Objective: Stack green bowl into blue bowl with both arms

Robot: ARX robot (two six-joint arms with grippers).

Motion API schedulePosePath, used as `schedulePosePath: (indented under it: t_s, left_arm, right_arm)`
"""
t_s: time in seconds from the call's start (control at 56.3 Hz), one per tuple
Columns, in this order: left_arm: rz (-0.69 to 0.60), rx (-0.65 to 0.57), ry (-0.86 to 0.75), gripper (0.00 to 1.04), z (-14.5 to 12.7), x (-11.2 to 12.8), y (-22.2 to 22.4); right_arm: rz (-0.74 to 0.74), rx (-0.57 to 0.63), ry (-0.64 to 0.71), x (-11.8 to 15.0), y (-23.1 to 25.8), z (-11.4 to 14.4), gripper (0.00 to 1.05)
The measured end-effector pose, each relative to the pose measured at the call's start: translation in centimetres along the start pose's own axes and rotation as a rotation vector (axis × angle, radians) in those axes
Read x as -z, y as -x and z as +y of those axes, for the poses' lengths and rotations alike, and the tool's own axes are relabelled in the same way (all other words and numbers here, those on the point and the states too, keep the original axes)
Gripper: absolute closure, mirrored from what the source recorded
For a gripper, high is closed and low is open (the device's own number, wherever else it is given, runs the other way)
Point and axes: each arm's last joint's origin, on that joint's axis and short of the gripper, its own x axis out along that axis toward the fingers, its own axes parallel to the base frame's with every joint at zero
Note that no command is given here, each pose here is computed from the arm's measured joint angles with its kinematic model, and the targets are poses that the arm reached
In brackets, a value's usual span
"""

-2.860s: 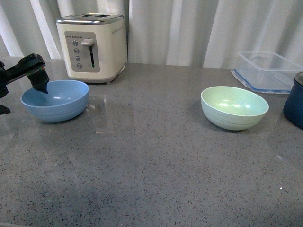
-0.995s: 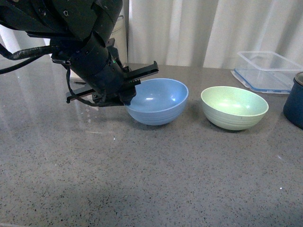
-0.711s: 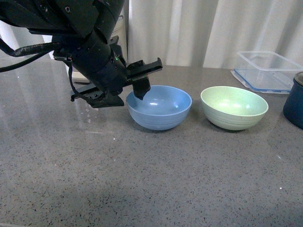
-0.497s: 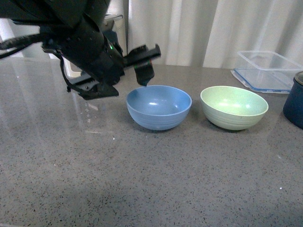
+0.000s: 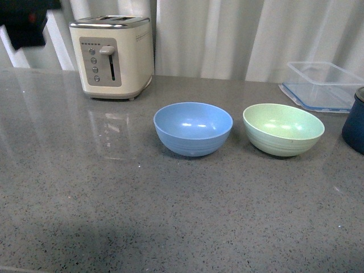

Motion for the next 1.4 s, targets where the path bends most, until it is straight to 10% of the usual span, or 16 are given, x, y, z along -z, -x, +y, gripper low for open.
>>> schedulePosePath:
  t_s: [0.195, 1.404]
  left_arm:
    - [-0.011, 0.012, -0.011, 1.02, 1.6, 1.8, 4.0]
    - [-0.025, 0.0, -0.019, 1.01, 4.8, 6.2, 15.0]
  right_arm:
    - [0.0, 0.0, 0.0, 0.0, 0.0, 0.0, 0.1]
    - [0.0, 0.0, 0.0, 0.0, 0.0, 0.0, 0.1]
